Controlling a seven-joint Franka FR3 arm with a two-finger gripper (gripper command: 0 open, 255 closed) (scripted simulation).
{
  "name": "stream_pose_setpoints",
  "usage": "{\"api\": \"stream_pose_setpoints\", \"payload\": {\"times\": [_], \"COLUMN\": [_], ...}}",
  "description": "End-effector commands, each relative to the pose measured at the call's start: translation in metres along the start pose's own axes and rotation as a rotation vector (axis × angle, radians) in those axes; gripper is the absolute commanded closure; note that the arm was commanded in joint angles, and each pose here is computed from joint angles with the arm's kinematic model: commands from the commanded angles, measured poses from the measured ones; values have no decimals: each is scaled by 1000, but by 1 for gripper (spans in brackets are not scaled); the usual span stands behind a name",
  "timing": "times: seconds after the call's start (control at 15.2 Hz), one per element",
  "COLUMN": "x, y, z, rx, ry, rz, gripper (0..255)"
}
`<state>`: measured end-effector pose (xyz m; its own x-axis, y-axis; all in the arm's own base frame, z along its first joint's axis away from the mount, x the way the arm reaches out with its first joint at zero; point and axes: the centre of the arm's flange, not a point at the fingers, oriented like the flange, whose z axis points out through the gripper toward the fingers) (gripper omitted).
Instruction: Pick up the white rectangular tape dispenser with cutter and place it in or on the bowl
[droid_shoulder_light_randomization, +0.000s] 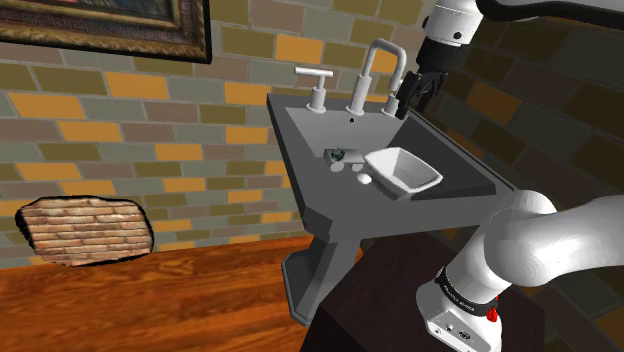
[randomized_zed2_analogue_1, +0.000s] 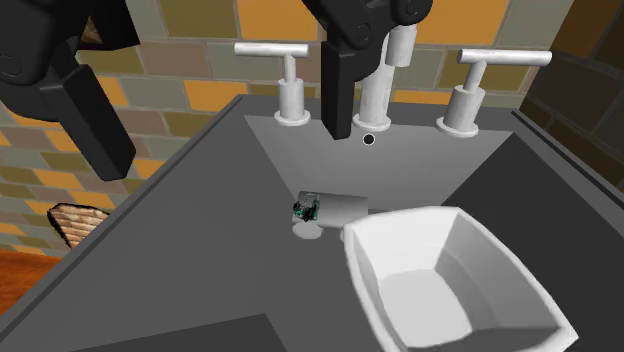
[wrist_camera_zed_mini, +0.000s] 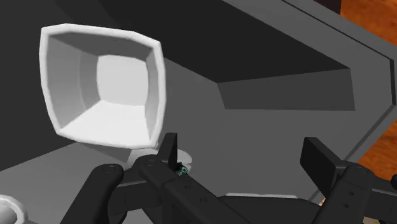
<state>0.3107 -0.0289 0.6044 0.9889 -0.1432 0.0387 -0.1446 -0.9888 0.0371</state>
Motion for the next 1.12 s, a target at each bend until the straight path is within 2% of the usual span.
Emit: {"api": "stream_pose_setpoints", "payload": {"times": [0.0, 1.06], "x": [0, 162], "y": [0, 49], "z": [0, 147], "rx": [0, 4], "ry": [0, -116], "rz": [0, 41], "gripper": [0, 0]}}
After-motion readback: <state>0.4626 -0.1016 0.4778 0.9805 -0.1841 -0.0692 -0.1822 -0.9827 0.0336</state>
